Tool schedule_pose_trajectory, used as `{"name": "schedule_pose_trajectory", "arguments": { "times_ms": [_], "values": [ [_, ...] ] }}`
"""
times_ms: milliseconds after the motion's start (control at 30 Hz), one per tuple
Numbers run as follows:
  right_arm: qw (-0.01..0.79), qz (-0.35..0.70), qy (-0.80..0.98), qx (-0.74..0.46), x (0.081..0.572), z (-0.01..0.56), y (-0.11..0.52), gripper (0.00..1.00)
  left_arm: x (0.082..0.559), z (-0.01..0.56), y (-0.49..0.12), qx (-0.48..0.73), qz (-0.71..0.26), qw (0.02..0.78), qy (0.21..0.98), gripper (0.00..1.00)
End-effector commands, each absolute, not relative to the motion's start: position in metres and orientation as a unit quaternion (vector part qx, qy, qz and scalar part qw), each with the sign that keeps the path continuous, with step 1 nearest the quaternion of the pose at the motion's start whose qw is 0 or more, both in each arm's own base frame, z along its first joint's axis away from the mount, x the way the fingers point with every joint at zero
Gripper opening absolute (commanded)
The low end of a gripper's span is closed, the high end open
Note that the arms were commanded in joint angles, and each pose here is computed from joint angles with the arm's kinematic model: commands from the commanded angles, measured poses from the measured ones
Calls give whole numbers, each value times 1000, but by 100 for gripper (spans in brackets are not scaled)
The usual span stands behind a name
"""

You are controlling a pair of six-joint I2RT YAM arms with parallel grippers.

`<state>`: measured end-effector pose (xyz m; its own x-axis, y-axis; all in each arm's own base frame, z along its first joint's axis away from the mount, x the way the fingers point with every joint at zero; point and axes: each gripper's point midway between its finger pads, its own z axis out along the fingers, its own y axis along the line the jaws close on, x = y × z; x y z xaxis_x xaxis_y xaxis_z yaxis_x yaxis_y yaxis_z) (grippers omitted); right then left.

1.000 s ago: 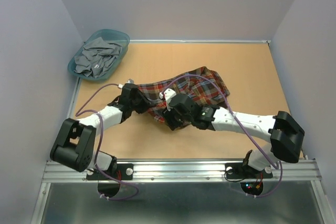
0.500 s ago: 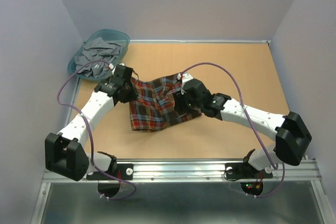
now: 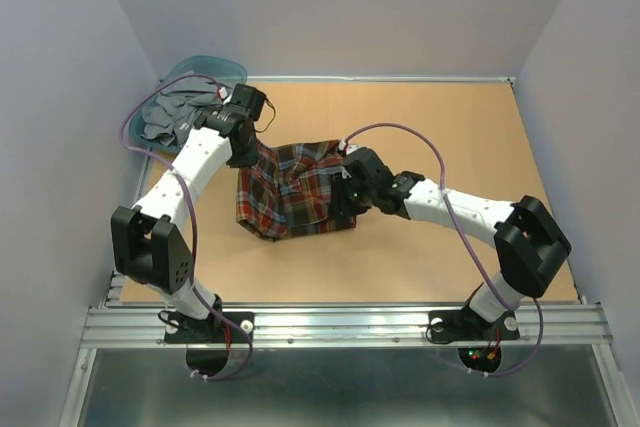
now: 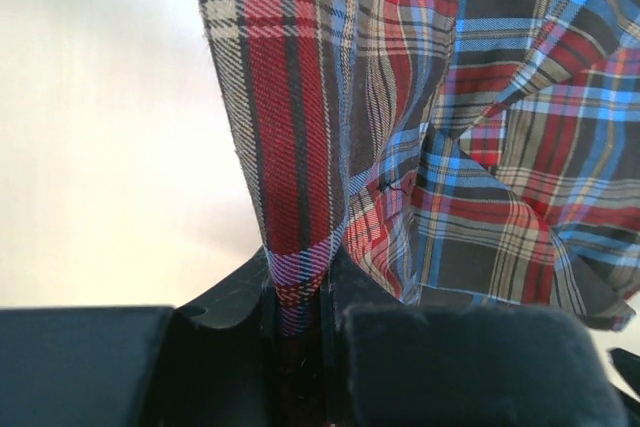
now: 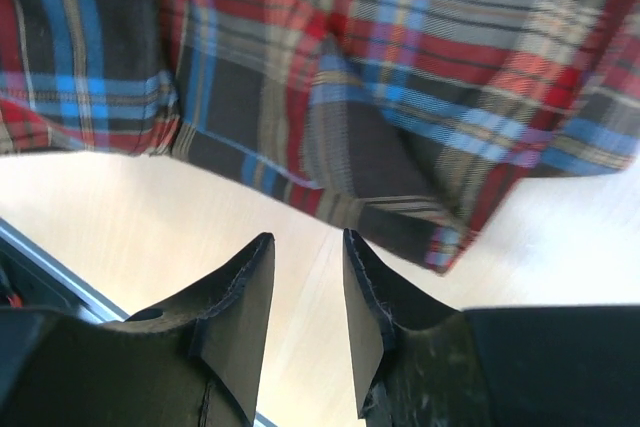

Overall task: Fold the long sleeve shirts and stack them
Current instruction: Fold the shirt

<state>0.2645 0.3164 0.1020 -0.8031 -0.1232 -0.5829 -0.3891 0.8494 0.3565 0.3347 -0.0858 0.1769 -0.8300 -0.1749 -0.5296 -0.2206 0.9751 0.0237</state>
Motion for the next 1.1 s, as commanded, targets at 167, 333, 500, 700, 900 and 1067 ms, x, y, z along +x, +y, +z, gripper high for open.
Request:
{"name": "schedule_pose_trajectory", "arguments": {
  "times_ms": [167,333,500,700,900,1067],
  "values": [
    [301,289,909,-13,308,124,303,40,358,191,-81,-63,129,274,951,7],
    [278,296,913,26,303,98,292,39,367,191,-103,-37,156,274,948,7],
    [257,300,918,41,295,78,290,39,373,190,-141,-10,155,278,948,7],
    [227,317,919,55,288,59,293,33,375,182,-170,13,160,275,948,7],
    [206,330,918,70,284,43,297,28,372,173,-203,38,151,278,948,7],
    [190,342,917,81,280,33,299,27,365,153,-235,64,139,270,951,11]
  ]
}}
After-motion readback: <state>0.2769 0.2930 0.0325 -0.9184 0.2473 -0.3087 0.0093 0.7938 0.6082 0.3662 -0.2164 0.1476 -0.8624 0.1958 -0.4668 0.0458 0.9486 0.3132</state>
